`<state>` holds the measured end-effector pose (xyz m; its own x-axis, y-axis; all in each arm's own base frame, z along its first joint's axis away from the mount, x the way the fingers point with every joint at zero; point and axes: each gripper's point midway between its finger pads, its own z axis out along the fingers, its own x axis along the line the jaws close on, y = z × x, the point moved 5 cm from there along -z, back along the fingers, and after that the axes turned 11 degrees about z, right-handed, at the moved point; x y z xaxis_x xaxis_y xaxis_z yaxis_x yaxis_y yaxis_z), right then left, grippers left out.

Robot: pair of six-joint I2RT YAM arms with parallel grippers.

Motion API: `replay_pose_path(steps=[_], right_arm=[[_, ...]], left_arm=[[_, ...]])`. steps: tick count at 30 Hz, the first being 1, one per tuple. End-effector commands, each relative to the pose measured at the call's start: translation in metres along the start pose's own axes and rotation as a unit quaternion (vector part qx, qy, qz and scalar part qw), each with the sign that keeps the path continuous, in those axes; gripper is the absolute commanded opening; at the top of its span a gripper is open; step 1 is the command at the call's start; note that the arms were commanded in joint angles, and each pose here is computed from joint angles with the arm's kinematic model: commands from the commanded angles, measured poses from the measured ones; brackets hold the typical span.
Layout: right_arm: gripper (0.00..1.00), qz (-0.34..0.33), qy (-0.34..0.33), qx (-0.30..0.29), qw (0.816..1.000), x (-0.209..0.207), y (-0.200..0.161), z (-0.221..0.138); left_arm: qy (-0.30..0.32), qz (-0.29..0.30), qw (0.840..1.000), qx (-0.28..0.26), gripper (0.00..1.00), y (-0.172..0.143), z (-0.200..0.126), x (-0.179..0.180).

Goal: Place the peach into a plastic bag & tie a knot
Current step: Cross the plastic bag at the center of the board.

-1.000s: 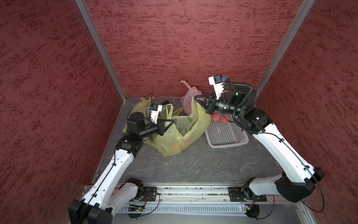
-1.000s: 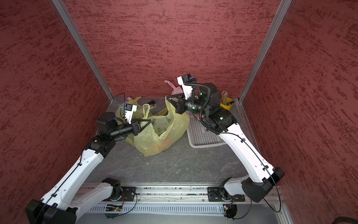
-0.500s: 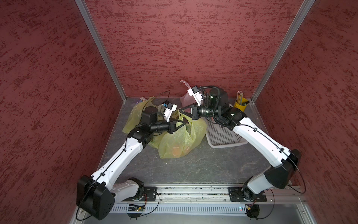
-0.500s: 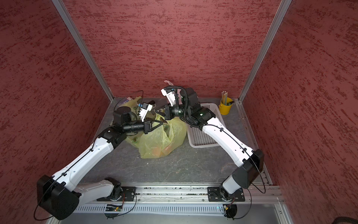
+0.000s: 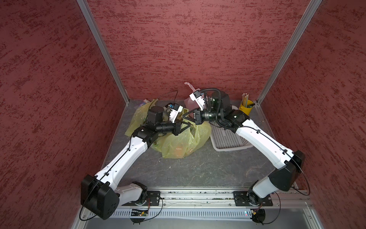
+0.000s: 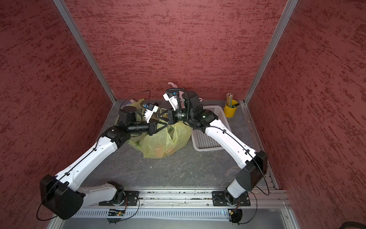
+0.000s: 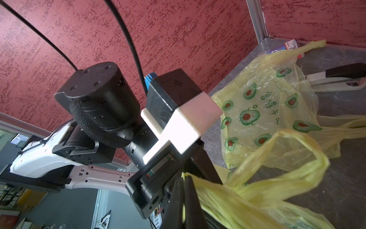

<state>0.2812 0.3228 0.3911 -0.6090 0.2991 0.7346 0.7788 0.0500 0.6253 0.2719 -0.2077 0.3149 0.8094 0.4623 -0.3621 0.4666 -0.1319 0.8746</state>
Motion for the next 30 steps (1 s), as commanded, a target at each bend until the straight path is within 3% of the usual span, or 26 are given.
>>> replay_pose_path(steps=[1, 5, 9, 11, 19, 30], right_arm=[[0.00, -0.018, 0.027, 0.000, 0.999, 0.020, 0.005, -0.006], [0.00, -0.015, 0.039, 0.016, 0.999, 0.021, 0.003, -0.004], [0.00, -0.020, 0.028, 0.020, 0.999, 0.018, 0.006, -0.002], [0.00, -0.022, 0.029, 0.022, 0.999, 0.018, 0.008, 0.000], [0.00, -0.026, 0.010, 0.032, 0.999, 0.001, 0.007, 0.009], [0.00, -0.012, 0.048, 0.027, 0.998, 0.005, 0.006, 0.008]], left_arm=[[0.010, 0.020, 1.000, -0.003, 0.19, 0.004, -0.002, -0.001], [0.006, 0.031, 1.000, 0.000, 0.24, 0.002, 0.000, -0.005], [-0.012, 0.049, 0.999, 0.004, 0.40, 0.000, 0.000, -0.016], [-0.021, 0.051, 0.998, 0.006, 0.43, 0.001, -0.001, -0.020], [-0.058, 0.050, 0.997, 0.006, 0.46, 0.005, -0.005, -0.030], [-0.073, 0.041, 0.994, -0.066, 0.47, 0.022, -0.014, -0.026]])
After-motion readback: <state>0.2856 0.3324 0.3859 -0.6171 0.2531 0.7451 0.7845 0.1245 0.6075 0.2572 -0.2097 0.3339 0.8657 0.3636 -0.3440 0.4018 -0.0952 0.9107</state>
